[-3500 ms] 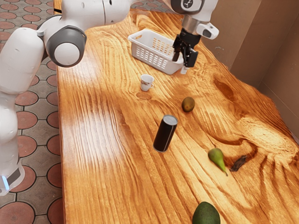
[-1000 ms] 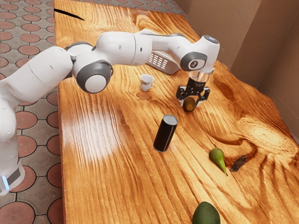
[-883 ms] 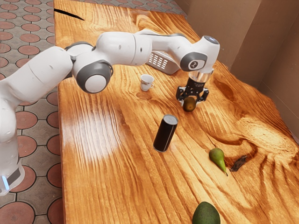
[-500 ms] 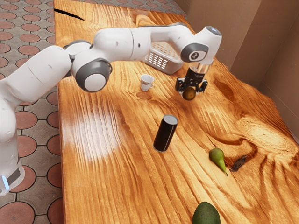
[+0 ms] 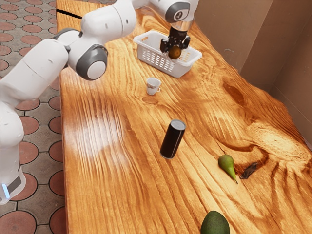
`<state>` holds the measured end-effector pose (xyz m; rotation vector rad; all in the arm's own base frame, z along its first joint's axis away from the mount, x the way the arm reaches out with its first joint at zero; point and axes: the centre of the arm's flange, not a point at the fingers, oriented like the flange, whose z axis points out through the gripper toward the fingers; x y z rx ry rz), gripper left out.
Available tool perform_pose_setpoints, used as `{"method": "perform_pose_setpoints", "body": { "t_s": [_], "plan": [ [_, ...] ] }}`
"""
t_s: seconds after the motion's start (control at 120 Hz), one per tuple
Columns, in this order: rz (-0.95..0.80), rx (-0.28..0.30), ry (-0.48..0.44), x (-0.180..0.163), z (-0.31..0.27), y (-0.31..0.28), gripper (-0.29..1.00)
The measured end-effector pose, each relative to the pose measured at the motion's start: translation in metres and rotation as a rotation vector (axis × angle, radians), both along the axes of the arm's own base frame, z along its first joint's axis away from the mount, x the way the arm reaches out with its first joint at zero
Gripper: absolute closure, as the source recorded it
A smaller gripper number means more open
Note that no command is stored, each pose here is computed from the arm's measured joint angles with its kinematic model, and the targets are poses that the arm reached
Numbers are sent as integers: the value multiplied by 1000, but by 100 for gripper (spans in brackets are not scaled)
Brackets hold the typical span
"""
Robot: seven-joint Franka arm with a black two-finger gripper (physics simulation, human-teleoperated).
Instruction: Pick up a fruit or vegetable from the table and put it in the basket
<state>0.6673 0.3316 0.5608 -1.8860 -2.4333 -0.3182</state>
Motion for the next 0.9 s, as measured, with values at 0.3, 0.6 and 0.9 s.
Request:
{"method": "perform_pose_setpoints", "body": {
  "t_s": [0.3, 0.6, 0.9],
  "plan": [
    [96, 67, -94, -44, 18, 91, 46],
    [116, 143, -170, -72, 35, 141, 46],
    [76, 203, -229, -73, 45, 151, 46]
  ]
}}
